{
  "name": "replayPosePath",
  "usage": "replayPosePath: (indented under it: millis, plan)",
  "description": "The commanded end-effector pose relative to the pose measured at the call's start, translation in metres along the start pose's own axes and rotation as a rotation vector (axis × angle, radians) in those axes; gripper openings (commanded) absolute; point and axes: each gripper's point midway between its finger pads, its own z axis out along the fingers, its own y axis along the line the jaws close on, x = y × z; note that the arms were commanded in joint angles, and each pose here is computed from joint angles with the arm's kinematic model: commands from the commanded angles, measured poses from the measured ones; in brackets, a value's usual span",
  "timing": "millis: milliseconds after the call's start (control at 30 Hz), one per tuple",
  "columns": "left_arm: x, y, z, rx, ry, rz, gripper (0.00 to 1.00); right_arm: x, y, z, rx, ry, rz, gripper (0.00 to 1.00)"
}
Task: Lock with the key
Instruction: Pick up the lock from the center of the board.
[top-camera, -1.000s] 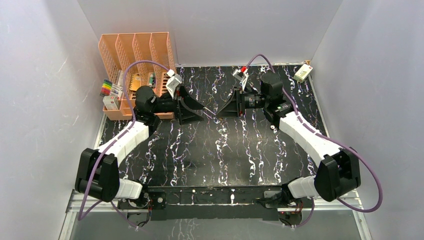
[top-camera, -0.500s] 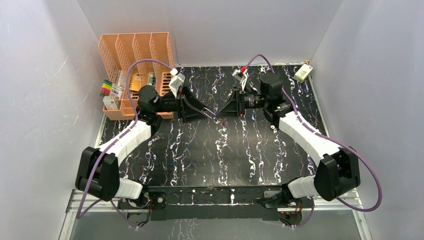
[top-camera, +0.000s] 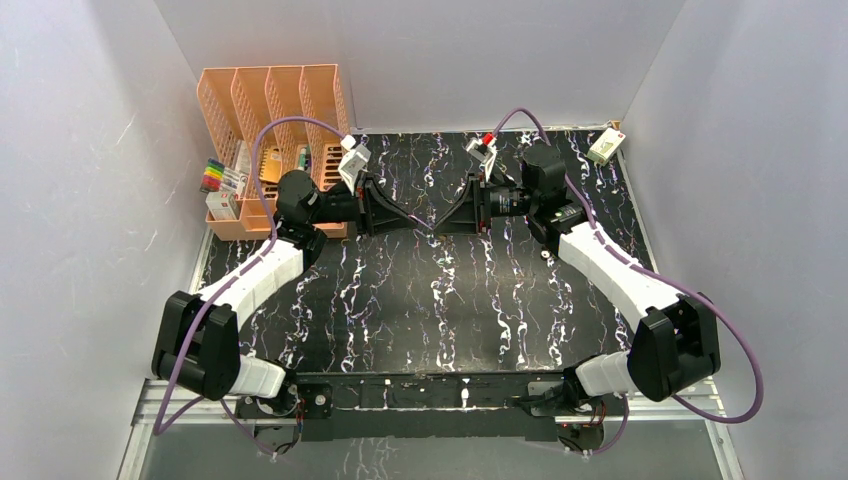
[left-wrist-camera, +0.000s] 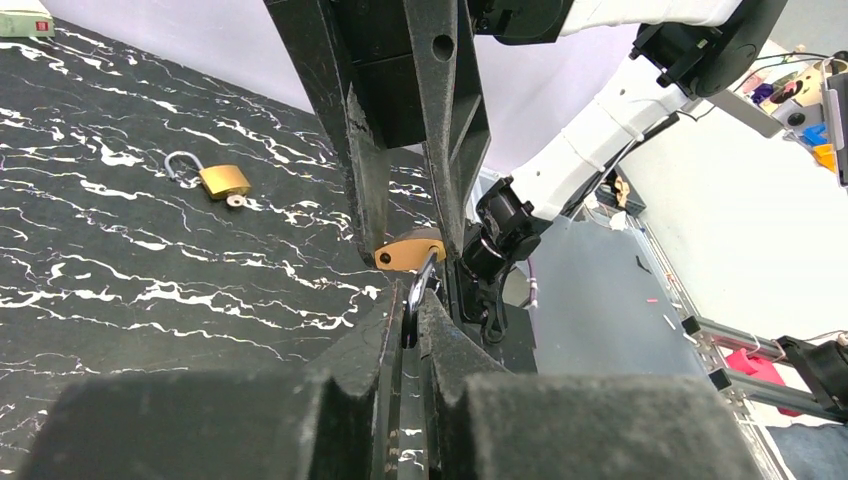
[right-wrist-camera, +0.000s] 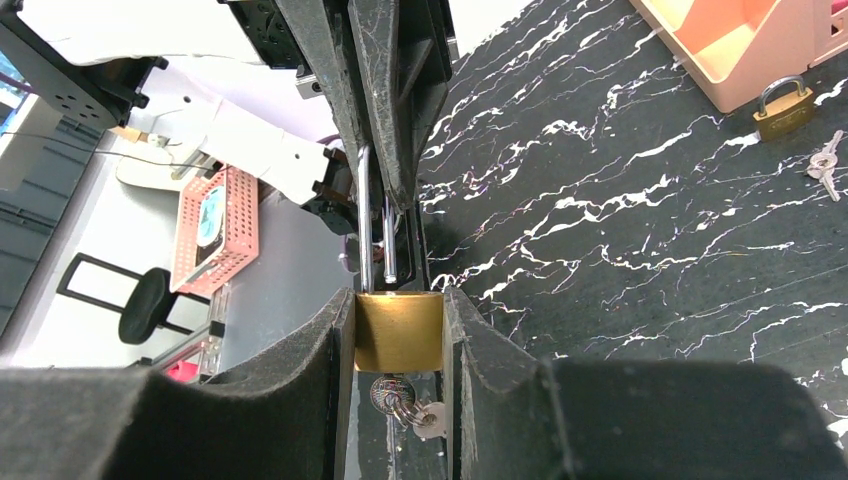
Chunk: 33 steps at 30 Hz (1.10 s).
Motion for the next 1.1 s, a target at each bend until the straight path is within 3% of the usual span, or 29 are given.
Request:
replayPosePath:
  millis: [0, 200, 300, 467, 667, 1067]
  plan:
    - [-0.014, -0.007, 0.004, 0.024, -0.023, 0.093, 0.00, -0.015, 0.015, 0.001, -0.044, -0.017, -0.076, 0.30]
    - [-0.020, -0.011, 0.002, 0.010, -0.048, 0.120, 0.00, -0.028, 0.021, -0.001, -0.039, -0.020, -0.113, 0.63]
    - [-0.028, -0.012, 0.001, -0.022, -0.083, 0.143, 0.00, -0.040, 0.022, -0.005, 0.000, -0.044, -0.153, 0.75]
    - [-0.051, -0.009, -0.003, -0.105, -0.198, 0.171, 0.00, -0.065, 0.027, -0.018, 0.105, -0.163, -0.282, 0.81]
    - [-0.068, -0.012, -0.006, -0.117, -0.302, 0.179, 0.00, -0.079, 0.059, -0.034, 0.079, -0.356, -0.506, 0.85]
    - [-0.077, -0.017, -0.007, -0.089, -0.364, 0.164, 0.00, -0.053, 0.059, -0.024, -0.042, -0.422, -0.718, 0.82]
